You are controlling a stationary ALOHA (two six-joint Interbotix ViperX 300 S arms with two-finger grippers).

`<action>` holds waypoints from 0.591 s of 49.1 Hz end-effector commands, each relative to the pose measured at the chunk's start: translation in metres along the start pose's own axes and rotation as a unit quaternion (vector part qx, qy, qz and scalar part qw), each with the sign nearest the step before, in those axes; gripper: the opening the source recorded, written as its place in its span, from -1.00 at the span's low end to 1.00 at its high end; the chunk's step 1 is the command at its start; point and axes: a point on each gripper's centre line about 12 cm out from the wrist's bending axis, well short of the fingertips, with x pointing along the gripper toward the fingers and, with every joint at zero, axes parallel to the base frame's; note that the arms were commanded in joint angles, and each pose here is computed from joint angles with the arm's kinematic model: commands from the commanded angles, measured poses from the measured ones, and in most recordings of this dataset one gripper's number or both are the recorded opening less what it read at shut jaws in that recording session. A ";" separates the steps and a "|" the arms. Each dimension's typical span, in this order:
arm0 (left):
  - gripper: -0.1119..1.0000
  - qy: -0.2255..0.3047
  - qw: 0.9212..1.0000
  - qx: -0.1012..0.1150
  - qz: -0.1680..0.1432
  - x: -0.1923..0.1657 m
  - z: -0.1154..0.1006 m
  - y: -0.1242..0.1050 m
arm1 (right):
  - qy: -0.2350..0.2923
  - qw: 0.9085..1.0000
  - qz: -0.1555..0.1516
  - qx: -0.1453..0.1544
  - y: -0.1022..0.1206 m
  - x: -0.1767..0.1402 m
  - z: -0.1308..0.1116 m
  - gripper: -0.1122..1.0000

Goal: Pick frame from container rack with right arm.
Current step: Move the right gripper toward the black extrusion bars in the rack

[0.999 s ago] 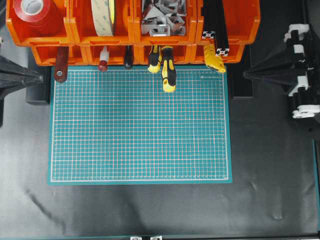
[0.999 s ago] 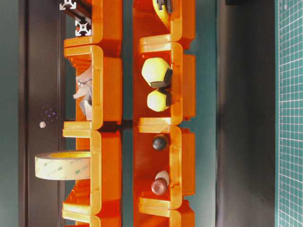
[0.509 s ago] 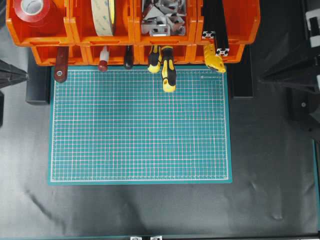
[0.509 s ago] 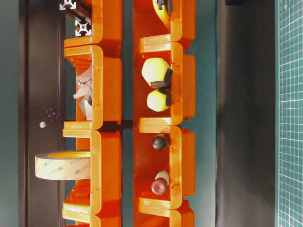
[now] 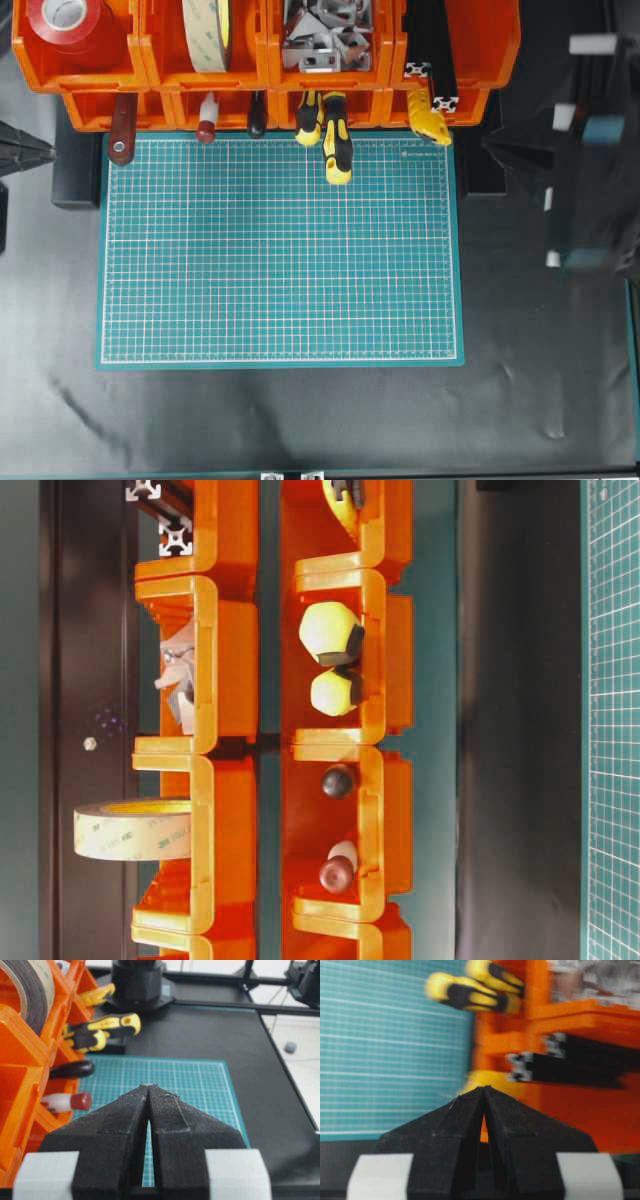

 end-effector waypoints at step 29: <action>-0.80 -0.011 1.000 0.000 0.001 0.000 0.010 0.000 | 0.050 0.971 -0.209 -0.103 0.043 0.008 0.011 -0.73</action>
